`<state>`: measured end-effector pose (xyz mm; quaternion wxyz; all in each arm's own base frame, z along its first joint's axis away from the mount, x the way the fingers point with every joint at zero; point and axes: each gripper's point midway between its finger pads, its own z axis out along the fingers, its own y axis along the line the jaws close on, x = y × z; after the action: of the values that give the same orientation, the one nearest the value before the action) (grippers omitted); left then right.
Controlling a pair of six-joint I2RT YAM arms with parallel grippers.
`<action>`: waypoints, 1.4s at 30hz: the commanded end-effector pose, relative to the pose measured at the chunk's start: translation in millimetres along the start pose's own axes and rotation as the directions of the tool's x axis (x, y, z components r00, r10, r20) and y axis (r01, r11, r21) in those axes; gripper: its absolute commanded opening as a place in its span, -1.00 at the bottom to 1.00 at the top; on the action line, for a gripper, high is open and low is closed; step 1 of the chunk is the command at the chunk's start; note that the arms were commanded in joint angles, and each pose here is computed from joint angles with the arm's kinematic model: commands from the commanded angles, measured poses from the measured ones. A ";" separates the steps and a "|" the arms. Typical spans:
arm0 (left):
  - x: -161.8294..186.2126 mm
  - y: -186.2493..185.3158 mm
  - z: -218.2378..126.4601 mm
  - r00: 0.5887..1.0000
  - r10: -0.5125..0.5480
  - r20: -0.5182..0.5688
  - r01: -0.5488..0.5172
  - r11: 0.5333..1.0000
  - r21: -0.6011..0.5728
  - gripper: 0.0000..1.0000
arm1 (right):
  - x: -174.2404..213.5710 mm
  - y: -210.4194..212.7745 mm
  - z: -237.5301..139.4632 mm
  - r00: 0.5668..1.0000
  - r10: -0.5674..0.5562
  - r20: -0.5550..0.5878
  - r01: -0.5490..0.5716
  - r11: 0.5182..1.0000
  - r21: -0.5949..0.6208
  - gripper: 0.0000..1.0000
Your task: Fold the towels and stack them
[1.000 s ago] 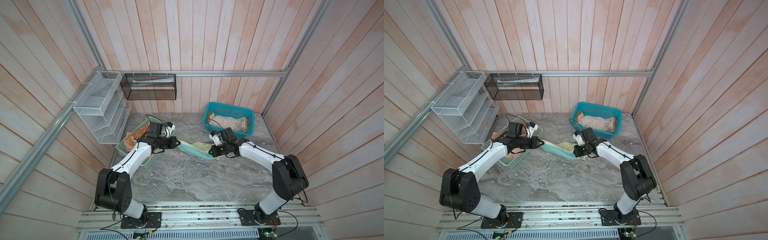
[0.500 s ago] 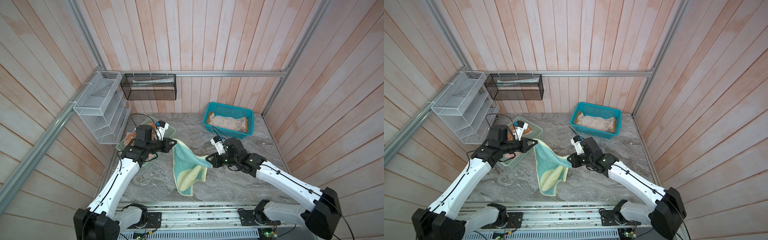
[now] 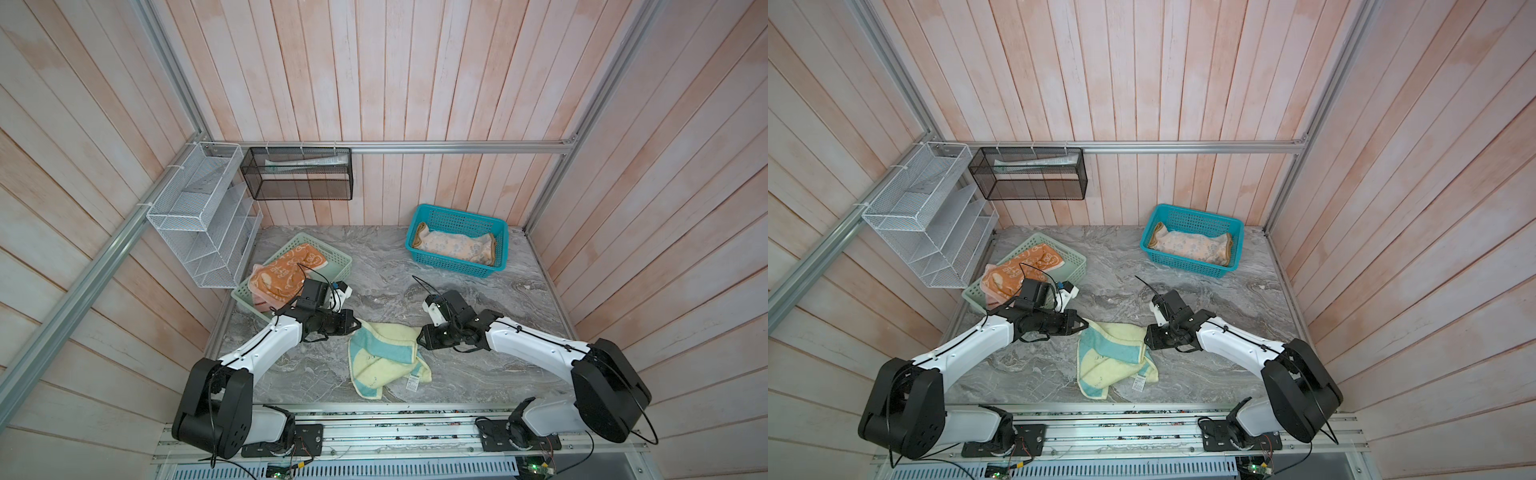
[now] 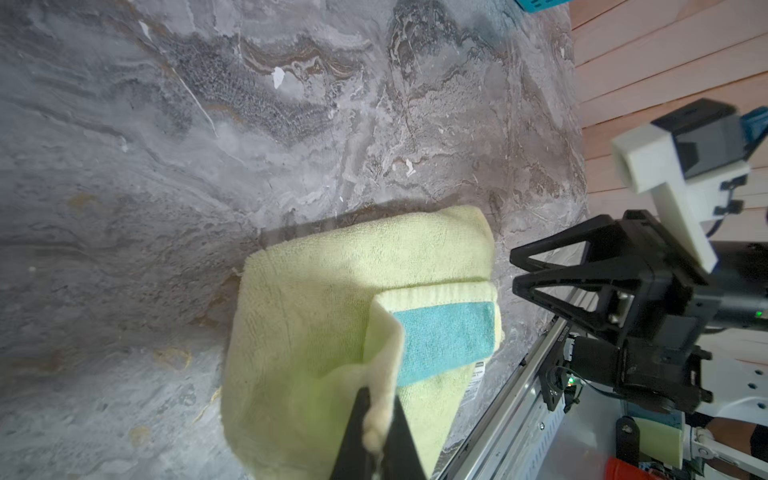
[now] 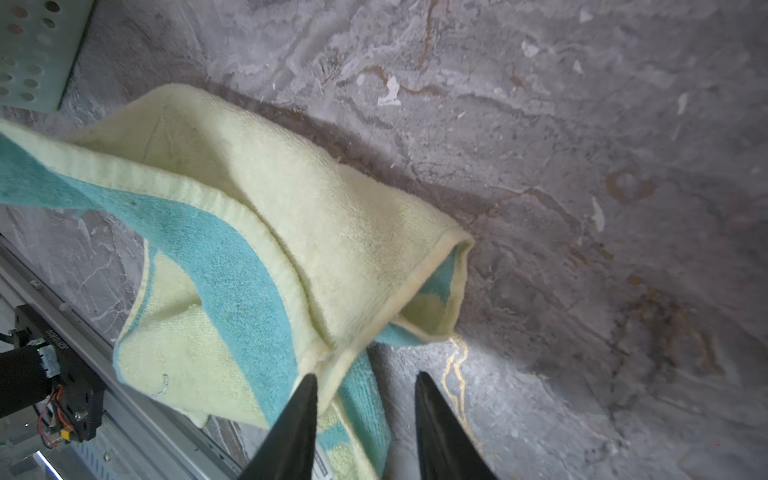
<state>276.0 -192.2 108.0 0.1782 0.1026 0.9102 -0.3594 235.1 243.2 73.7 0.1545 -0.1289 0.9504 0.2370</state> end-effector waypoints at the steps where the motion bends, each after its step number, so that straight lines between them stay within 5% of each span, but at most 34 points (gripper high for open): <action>1: 2.5 3.1 1.9 1.000 0.012 0.010 -0.012 1.000 -0.011 -1.00 | -16.2 8.9 -10.1 0.998 -0.036 0.046 0.036 0.999 -0.009 -0.27; 12: 4.9 5.4 2.6 1.000 0.009 0.006 -0.009 1.000 -0.018 -1.00 | 8.8 31.0 13.1 0.999 0.025 -0.031 -0.029 0.991 -0.133 -0.31; 23: 6.4 4.7 0.8 1.000 0.011 0.004 -0.011 1.000 -0.020 -1.00 | 19.7 32.3 30.6 0.996 0.027 -0.089 -0.037 0.993 -0.109 -0.29; 26: 5.6 3.7 -1.5 1.000 0.014 0.010 -0.013 1.000 -0.024 -1.00 | 14.0 38.7 28.7 0.997 0.007 -0.074 -0.017 0.991 -0.130 -0.66; 29: 1.6 -0.9 -7.5 0.999 0.024 0.025 -0.023 0.999 -0.023 -1.00 | 0.3 49.1 19.3 0.999 -0.025 -0.027 0.021 0.987 -0.157 -1.00; 34: -27.3 -24.4 -38.6 0.991 0.087 0.097 -0.084 0.996 -0.035 -1.00 | -50.0 72.7 -32.5 0.981 -0.119 0.151 0.139 0.982 -0.131 -1.00; 42: -129.6 -63.6 -106.2 0.925 0.221 0.308 -0.213 0.975 -0.062 -1.00 | -174.3 63.4 -132.7 0.833 -0.225 0.506 0.246 0.969 0.025 -1.00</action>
<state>331.5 -176.7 253.5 0.3392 0.1264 0.8653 -0.3468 310.5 286.0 263.2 0.3829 -0.1776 0.8523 0.3088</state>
